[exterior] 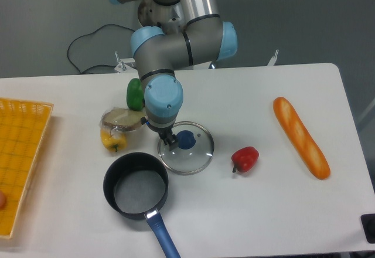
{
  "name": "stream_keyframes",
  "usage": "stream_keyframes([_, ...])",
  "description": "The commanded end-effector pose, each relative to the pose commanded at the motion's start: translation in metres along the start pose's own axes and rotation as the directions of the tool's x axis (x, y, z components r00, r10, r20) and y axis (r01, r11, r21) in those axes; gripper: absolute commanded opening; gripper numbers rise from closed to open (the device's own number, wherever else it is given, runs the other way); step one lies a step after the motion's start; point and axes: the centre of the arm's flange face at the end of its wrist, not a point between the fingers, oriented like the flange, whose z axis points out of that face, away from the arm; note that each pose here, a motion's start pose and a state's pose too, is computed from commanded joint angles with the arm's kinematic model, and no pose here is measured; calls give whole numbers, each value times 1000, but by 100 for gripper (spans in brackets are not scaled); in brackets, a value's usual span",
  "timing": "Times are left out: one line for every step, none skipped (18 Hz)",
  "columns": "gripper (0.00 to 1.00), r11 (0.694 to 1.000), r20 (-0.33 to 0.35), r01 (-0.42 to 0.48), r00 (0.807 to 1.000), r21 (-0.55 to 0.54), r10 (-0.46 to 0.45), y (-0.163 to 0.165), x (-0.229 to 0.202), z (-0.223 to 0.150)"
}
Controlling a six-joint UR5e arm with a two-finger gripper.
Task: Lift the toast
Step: 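Move the gripper toward the bagged toast slice and lower onto it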
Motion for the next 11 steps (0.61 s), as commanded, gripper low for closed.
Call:
stream_keyframes([100, 1000, -3, 2, 1000, 7, -2, -1, 0, 0])
stream_keyframes([100, 1000, -9, 2, 1000, 6, -2, -1, 1, 1])
stream_keyframes([100, 1000, -25, 0, 1000, -2, 0, -3, 5, 4])
stream_keyframes([100, 1000, -43, 3, 999, -9, -4, -2, 6, 7])
stream_keyframes([100, 1000, -59, 3, 998, -17, -4, -4, 10, 10])
stream_keyframes([100, 1000, -70, 0, 998, -22, -1, -6, 13, 13])
stream_keyframes([100, 1000, -76, 0, 997, -24, -1, -5, 14, 15])
stream_keyframes([100, 1000, -79, -5, 997, -26, 3, -7, 15, 18])
stream_keyframes([100, 999, -83, -12, 997, -29, 10, -9, 17, 20])
stream_keyframes([100, 999, -84, -15, 996, -31, 12, -10, 17, 22])
stream_keyframes([100, 999, -90, -19, 996, -33, 16, -13, 18, 26])
